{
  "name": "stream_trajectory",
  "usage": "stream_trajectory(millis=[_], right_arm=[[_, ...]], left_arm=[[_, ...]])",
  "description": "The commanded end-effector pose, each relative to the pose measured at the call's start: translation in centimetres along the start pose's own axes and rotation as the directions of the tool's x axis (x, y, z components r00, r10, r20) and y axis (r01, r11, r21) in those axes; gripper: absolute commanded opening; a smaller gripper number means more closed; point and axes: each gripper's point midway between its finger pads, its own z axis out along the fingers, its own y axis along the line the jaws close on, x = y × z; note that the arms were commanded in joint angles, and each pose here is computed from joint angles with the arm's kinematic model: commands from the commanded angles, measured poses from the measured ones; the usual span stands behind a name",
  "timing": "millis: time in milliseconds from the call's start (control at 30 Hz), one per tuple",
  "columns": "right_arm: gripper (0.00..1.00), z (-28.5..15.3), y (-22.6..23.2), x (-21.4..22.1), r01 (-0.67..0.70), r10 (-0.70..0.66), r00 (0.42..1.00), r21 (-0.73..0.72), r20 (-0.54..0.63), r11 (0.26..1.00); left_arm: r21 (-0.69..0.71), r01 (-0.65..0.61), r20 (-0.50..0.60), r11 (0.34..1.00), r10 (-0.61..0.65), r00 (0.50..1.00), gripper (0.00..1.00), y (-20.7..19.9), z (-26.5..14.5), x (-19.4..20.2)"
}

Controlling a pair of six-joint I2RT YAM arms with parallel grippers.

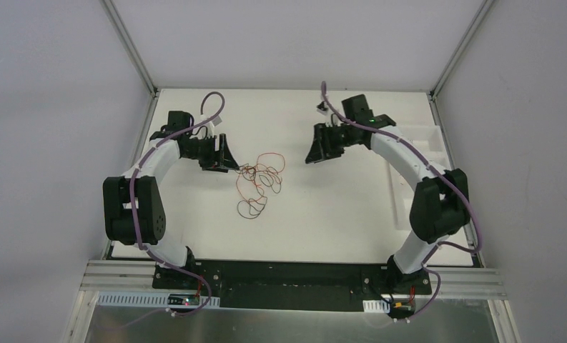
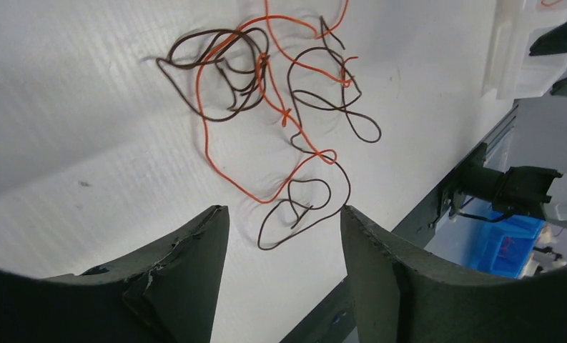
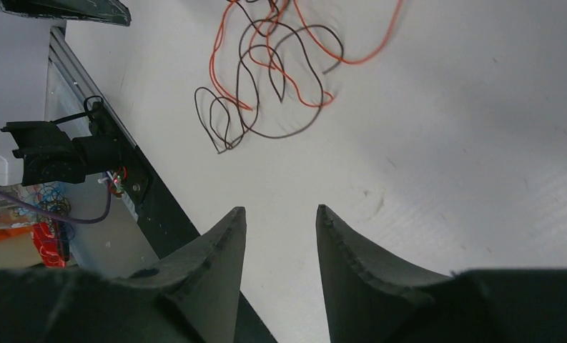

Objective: Untangle the cables

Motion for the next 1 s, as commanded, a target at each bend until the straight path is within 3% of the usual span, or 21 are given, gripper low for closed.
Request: stream_trajectory(millis=[0,233,467,667,967], right_arm=[[0.42,3.9,3.4,-4.0,0.132,-0.132,0.989,0.012,0.064,0.991],[0.38,10.9,6.5,-2.9,0.259,-0.258,0.966,0.020,-0.022,0.966],[0.38,12.4,10.0,2.5,0.329,-0.346,0.926,-0.124,-0.151,0.936],[0.58,12.9,11.6,8.7,0.412,-0.457,0.843,-0.206,-0.283,0.888],[0.69,14.9,10.6,11.7,0.561,-0.609,0.723,-0.237,-0.326,0.793]], left_arm=[[-0.047,0.167,0.031,0.985,-0.166,0.986,0.59,1.6,-0.4,0.6],[-0.107,0.281,0.130,0.954,-0.267,0.955,0.60,4.2,-2.7,0.5],[-0.117,0.322,0.137,0.940,-0.306,0.942,0.59,4.3,-3.5,2.2],[-0.124,0.339,0.168,0.933,-0.317,0.934,0.64,4.4,-4.2,2.1],[-0.127,0.340,0.177,0.932,-0.316,0.932,0.65,4.5,-4.6,2.5]])
